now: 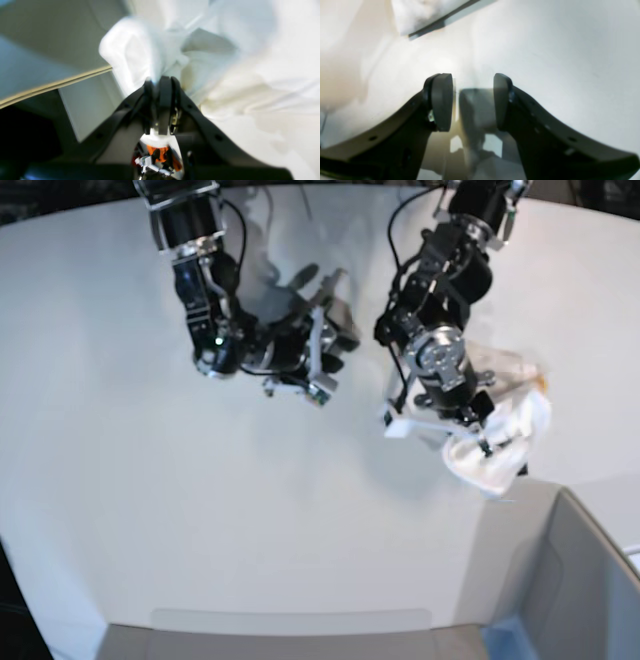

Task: Layout the t-shirt on the table in an organized manner, then fold the t-shirt properly
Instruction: 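Lift the bundle end with the left gripper and fold it over, then carry the crumpled bundle with the left gripper toward the right gripper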

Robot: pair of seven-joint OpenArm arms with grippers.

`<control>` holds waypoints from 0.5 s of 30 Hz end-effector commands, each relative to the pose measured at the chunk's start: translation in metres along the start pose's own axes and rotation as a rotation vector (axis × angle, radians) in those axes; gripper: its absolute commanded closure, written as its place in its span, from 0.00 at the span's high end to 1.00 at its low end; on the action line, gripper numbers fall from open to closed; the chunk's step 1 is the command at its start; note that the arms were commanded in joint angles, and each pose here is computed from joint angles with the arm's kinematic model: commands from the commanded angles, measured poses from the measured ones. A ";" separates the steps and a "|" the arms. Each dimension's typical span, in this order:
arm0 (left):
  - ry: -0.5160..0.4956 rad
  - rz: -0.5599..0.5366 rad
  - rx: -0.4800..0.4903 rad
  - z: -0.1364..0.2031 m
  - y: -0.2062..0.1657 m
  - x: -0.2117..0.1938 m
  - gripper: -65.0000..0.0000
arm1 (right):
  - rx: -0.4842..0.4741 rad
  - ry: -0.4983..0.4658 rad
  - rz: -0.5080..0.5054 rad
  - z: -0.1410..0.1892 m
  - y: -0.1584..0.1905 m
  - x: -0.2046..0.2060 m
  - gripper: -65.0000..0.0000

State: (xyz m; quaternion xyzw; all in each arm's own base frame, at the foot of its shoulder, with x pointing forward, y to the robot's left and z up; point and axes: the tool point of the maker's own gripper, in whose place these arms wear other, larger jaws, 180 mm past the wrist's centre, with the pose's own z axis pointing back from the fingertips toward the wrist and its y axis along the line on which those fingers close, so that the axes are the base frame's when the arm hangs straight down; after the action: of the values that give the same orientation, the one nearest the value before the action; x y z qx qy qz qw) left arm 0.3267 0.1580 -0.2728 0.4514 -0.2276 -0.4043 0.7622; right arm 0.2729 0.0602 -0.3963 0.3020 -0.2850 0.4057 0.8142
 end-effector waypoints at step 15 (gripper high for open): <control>0.030 -0.018 -0.045 0.009 -0.027 -0.011 0.00 | 0.008 -0.035 0.022 0.002 0.001 0.012 0.41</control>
State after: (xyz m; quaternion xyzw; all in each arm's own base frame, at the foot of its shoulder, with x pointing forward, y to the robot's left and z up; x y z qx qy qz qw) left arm 0.3009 0.1535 -0.3014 0.4314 -0.1954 -0.4253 0.7713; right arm 0.2714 0.0610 -0.3966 0.3053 -0.2852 0.4035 0.8140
